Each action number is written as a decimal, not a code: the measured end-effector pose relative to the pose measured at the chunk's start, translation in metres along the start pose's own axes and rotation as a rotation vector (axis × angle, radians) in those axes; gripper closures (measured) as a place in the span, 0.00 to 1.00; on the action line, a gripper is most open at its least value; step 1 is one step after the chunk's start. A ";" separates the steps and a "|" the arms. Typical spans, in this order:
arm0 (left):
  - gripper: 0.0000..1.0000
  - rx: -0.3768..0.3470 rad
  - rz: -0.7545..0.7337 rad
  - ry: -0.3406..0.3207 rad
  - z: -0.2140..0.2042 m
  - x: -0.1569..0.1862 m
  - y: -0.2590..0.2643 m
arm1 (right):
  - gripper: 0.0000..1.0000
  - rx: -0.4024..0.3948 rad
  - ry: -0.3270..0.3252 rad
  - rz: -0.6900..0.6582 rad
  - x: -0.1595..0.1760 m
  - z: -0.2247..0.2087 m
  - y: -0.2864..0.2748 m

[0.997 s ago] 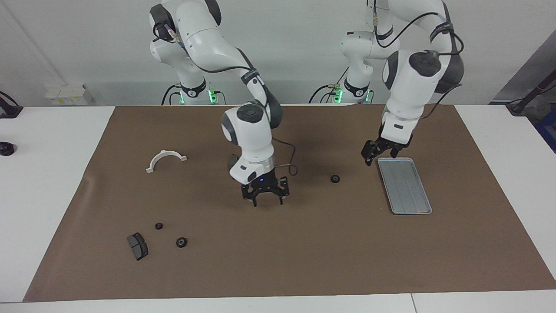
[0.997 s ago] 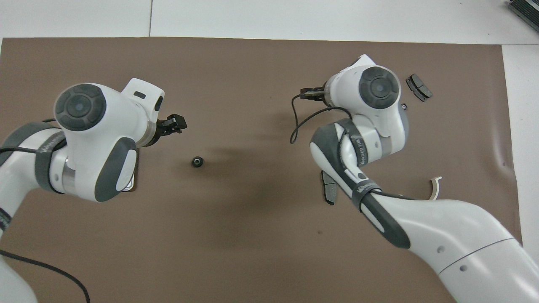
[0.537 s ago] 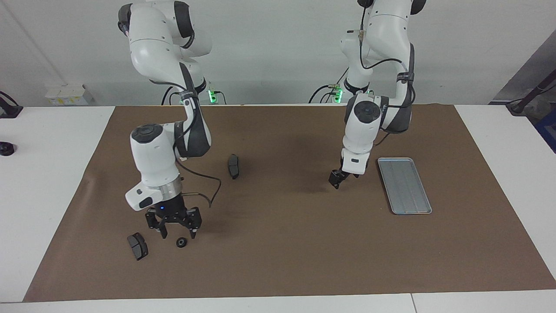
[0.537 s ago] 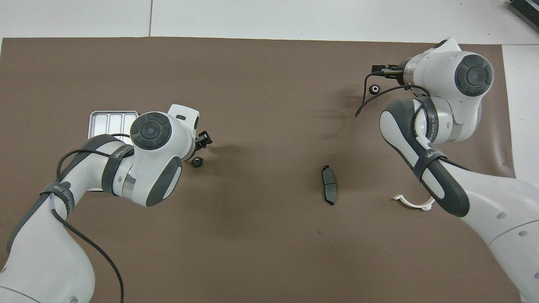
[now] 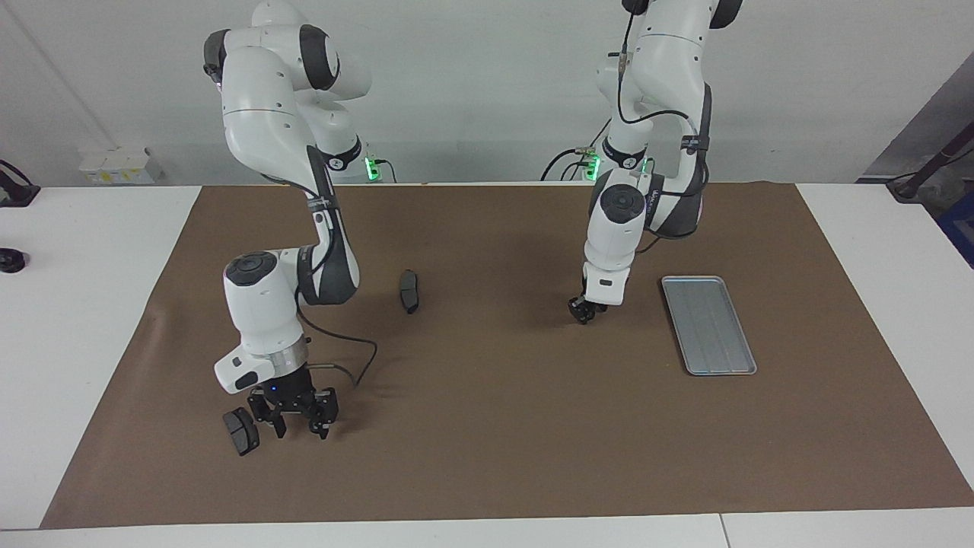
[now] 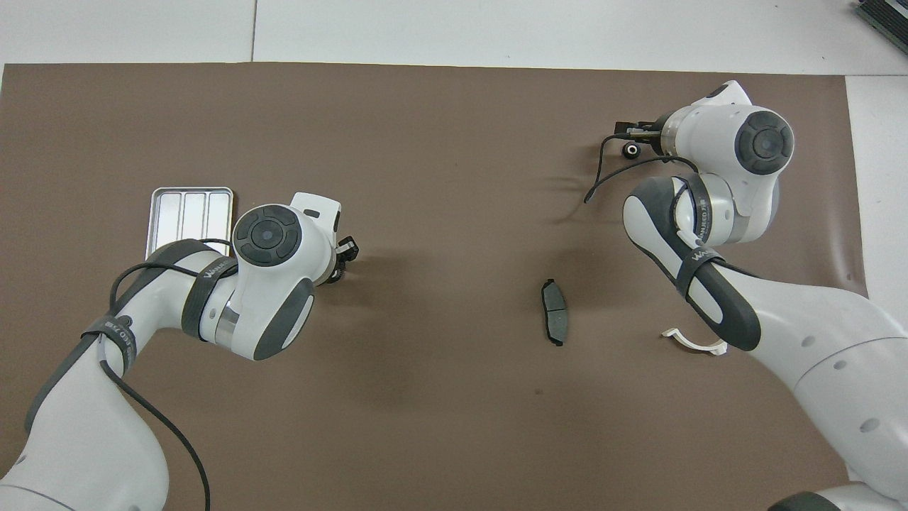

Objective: Pick bearing gear from pile to tray

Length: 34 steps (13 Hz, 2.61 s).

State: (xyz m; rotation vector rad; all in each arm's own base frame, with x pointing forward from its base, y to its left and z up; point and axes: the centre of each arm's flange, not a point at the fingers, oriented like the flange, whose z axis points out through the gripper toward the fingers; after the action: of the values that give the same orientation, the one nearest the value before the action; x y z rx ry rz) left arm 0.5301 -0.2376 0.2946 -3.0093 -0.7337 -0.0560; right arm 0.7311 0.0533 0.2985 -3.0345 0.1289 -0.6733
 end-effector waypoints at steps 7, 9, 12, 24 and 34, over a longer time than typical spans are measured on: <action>0.43 -0.006 0.003 0.002 0.000 -0.015 0.008 | 0.43 -0.016 -0.081 -0.001 -0.015 0.011 0.002; 0.43 -0.018 0.004 0.010 0.001 -0.015 0.008 | 0.48 -0.023 -0.112 0.000 -0.016 0.009 0.003; 0.62 -0.039 0.005 0.023 -0.001 -0.017 0.007 | 0.53 -0.027 -0.133 -0.001 -0.017 0.007 0.003; 0.66 0.003 0.120 -0.046 -0.081 0.109 -0.168 | 0.65 0.041 -0.112 -0.070 -0.012 -0.019 -0.060; 0.66 -0.029 0.101 -0.061 -0.012 0.095 -0.218 | 0.65 0.272 0.002 -0.445 -0.117 -0.086 -0.346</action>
State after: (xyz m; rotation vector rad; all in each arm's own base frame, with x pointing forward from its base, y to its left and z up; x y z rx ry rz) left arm 0.5136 -0.0016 0.3188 -3.0830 -0.5894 0.0287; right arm 0.6150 0.4076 0.3437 -2.8086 -0.6020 -0.6475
